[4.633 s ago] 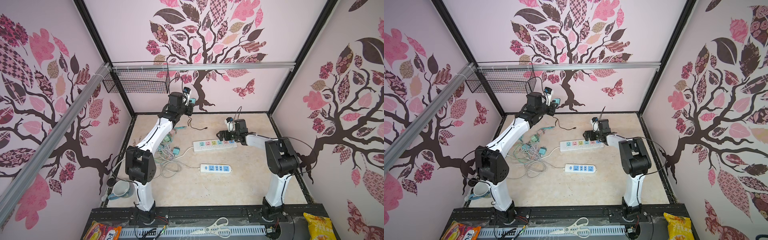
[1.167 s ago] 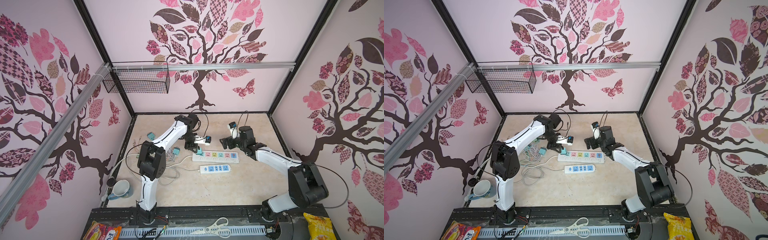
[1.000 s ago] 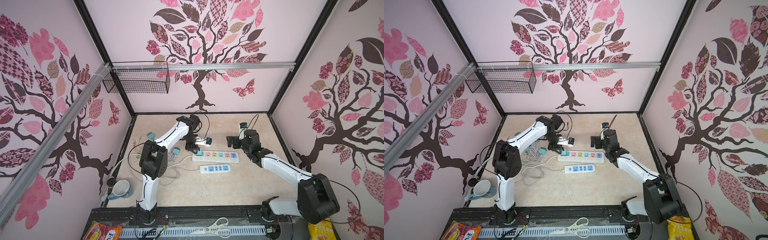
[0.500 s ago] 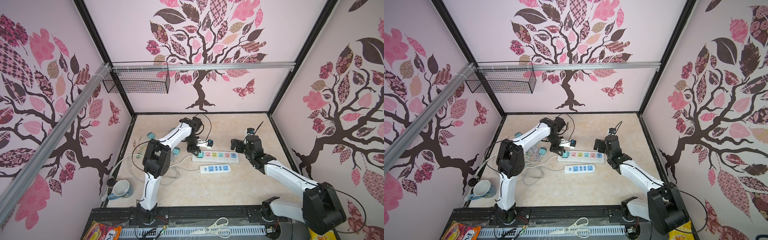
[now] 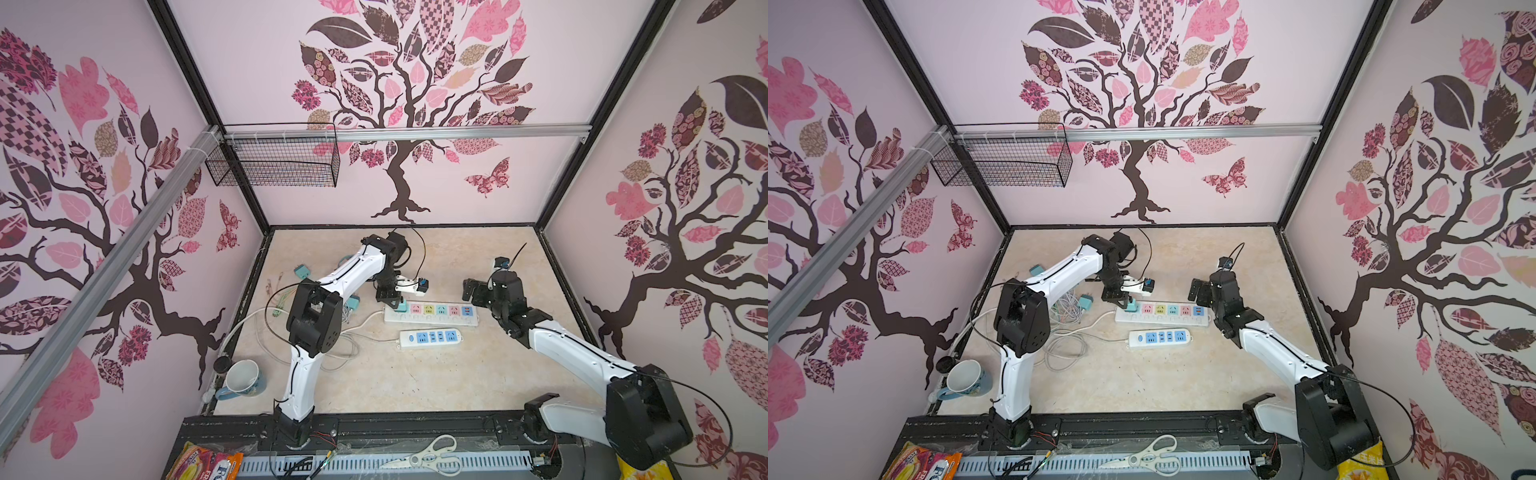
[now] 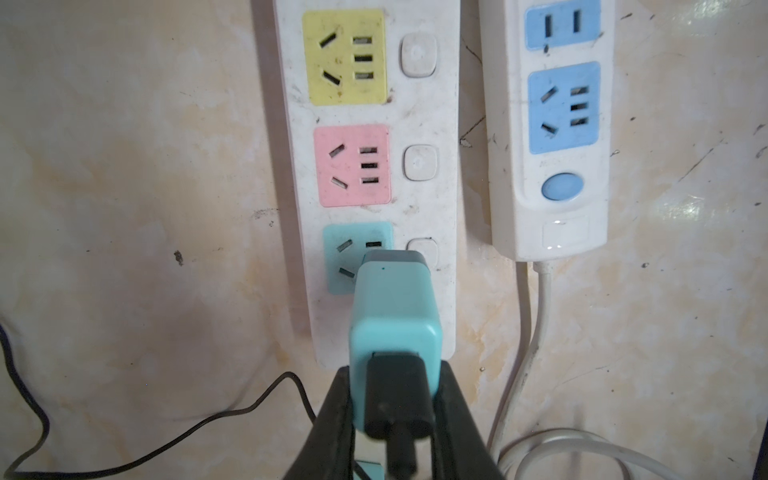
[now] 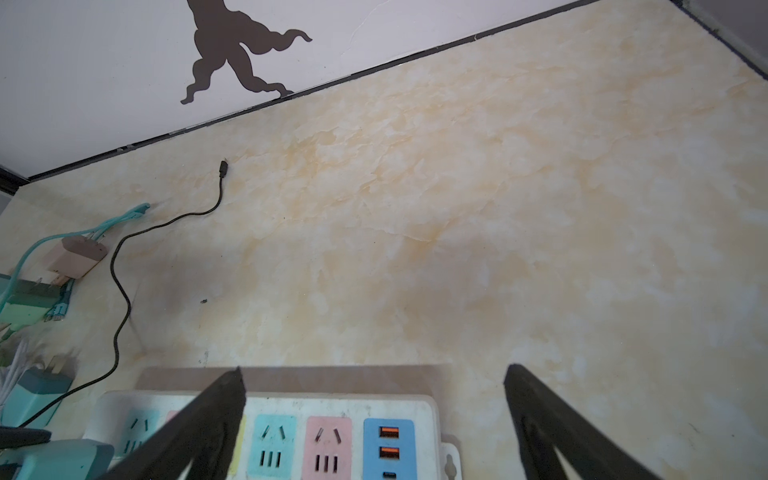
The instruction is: Insert the plug
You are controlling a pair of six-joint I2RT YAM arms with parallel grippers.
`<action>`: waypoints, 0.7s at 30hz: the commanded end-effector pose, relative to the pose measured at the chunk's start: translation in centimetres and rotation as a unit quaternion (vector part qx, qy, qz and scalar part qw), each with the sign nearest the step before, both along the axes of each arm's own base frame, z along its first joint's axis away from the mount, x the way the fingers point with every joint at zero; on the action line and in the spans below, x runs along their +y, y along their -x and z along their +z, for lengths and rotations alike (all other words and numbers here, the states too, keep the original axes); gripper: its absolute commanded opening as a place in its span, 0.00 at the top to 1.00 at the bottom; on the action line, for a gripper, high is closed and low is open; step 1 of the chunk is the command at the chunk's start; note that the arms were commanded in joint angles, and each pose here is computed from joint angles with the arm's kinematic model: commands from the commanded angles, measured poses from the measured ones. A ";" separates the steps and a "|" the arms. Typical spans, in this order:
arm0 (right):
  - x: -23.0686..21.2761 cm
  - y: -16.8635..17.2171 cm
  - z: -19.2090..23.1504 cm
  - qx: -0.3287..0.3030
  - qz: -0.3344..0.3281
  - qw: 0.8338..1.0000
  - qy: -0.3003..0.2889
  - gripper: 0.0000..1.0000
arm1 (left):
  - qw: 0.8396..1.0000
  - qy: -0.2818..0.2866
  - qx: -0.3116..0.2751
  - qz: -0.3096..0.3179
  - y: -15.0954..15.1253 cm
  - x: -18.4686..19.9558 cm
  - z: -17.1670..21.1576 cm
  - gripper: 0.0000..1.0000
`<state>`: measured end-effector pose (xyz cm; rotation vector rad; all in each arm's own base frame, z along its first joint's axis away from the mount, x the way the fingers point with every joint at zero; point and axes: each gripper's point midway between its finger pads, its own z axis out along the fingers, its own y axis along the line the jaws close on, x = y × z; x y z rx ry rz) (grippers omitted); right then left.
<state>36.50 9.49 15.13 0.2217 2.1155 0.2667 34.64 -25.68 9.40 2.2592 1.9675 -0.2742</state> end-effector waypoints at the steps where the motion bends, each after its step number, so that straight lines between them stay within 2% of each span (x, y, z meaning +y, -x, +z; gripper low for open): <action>1: -0.2 -0.1 1.7 -0.016 -0.009 1.000 -0.003 0.00 | 1.000 0.008 -0.008 -0.001 -0.8 -1.0 0.1 1.00; 10: -0.3 0.0 1.7 -0.015 -0.010 1.000 -0.004 0.00 | 1.000 -0.011 -0.012 0.002 -1.5 -1.0 -1.8 1.00; 21: -0.3 0.0 1.6 -0.014 -0.009 1.000 -0.002 0.00 | 0.997 -0.076 0.005 -0.009 -0.5 0.2 -4.9 1.00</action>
